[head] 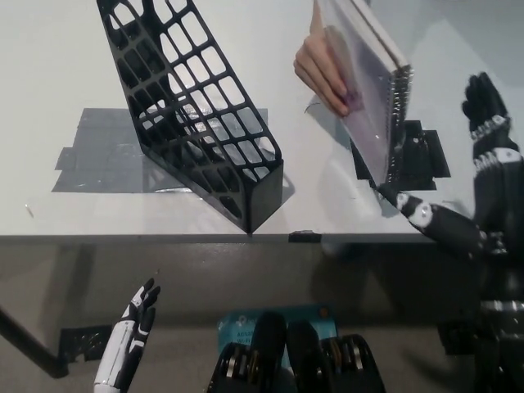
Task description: A person hands a notebook to the robot and the robot grabs it with its right hand and places it in the magazine stand kept in the centre of the desk infront of it.
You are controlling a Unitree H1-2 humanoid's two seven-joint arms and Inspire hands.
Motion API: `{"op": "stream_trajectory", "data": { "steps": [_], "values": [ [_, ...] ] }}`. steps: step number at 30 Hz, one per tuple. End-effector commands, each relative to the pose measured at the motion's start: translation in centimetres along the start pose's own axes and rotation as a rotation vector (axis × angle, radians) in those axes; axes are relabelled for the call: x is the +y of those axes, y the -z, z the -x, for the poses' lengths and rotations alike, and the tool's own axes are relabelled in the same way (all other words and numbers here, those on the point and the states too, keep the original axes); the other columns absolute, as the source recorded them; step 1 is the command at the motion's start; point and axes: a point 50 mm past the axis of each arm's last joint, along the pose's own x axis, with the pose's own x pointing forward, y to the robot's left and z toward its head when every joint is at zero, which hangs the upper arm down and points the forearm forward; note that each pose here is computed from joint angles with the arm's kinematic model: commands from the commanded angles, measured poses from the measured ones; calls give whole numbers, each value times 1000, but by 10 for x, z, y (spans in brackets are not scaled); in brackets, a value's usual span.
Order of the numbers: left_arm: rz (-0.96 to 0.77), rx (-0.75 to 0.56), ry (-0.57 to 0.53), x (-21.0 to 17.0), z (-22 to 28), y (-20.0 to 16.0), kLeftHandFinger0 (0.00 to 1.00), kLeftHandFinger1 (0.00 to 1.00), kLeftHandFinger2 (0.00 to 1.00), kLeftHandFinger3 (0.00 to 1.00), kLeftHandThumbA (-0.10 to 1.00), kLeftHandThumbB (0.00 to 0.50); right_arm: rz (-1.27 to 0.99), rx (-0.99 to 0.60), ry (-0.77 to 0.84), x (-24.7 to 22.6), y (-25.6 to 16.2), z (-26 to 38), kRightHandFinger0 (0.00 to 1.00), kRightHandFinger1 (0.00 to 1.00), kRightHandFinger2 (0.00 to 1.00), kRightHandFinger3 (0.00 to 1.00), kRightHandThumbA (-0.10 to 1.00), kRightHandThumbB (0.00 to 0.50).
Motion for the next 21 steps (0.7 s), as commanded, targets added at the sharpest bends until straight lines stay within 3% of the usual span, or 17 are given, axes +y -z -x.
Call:
{"op": "stream_trajectory", "data": {
  "steps": [1, 8, 9, 21],
  "values": [
    [-22, -71, -24, 10, -8, -10, 1000, 1000, 1000, 1000, 1000, 500, -7, 7, -8, 13, 8, -24, 1000, 1000, 1000, 1000, 922, 210],
    [-19, -77, -26, 11, -13, -11, 1000, 1000, 1000, 1000, 1000, 500, 20, 2, -55, 34, 20, -45, 1000, 1000, 1000, 1000, 986, 245],
    [-22, -79, -24, 11, -12, -12, 1000, 1000, 1000, 1000, 1000, 500, 33, 15, -52, 37, 23, -52, 1000, 1000, 1000, 1000, 1000, 280],
    [-37, -92, -6, 12, -16, -14, 1000, 1000, 1000, 1000, 1000, 500, 84, 60, -62, 44, 42, -107, 1000, 1000, 1000, 1000, 1000, 267]
  ]
}}
